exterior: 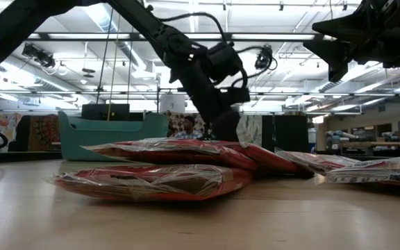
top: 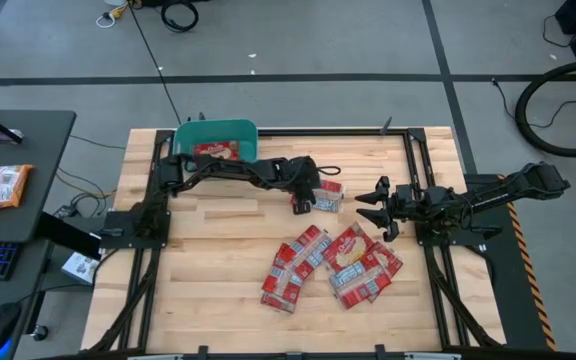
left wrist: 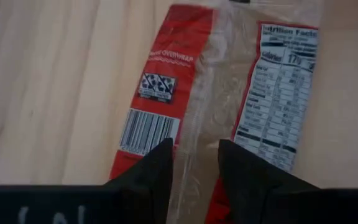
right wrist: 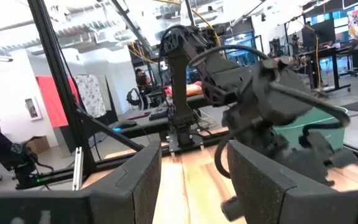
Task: Sort popcorn bags into baskets
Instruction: Put the popcorn sachet into the bin
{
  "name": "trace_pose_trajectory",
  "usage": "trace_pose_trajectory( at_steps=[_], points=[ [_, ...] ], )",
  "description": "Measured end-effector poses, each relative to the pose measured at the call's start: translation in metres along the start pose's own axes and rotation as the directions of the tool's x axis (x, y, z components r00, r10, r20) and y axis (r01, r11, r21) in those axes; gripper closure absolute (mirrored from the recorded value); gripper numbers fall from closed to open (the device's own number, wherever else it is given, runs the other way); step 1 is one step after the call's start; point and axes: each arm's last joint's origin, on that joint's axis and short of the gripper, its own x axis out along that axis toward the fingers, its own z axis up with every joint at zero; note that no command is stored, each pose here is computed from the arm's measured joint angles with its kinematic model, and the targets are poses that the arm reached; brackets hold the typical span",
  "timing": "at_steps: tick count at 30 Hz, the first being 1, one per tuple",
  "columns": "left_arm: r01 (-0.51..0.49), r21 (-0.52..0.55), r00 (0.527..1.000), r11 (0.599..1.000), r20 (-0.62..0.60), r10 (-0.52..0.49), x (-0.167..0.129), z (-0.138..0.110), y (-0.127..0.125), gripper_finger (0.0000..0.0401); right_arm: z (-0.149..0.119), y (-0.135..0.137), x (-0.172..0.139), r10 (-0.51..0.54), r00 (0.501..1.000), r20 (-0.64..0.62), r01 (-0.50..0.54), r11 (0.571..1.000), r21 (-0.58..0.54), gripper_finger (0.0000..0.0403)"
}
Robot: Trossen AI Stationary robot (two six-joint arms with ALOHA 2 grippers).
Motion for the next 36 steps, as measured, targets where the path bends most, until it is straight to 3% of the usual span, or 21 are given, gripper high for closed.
trace_pose_trajectory(
  at_steps=[10, 17, 21, 30, 36],
  points=[
    [0.020, 0.045, 0.999, 0.999, -0.041, -0.018, 0.012, -0.008, -0.007, 0.0277, -0.001, 0.000, 0.000, 0.009, 1.000, -0.006, -0.009, 1.000, -0.002, 0.0214],
    [0.048, 0.092, 0.995, 0.995, -0.094, -0.039, 0.009, -0.010, -0.016, 0.0383, -0.001, 0.000, 0.000, 0.009, 1.000, -0.007, -0.009, 1.000, -0.002, 0.0214],
    [0.046, 0.104, 0.993, 0.994, -0.109, -0.035, 0.007, -0.010, -0.021, 0.0394, -0.001, 0.000, 0.000, 0.009, 1.000, -0.007, -0.009, 1.000, -0.002, 0.0214],
    [-0.006, 0.098, 0.998, 0.995, -0.066, 0.012, -0.047, 0.012, -0.016, 0.0398, -0.001, 0.000, 0.000, 0.009, 1.000, -0.010, -0.009, 1.000, -0.003, 0.0214],
    [-0.021, 0.076, 0.993, 0.997, -0.112, 0.030, -0.071, 0.012, -0.011, 0.0399, -0.001, 0.000, 0.000, 0.010, 1.000, -0.010, -0.010, 1.000, -0.001, 0.0214]
  ],
)
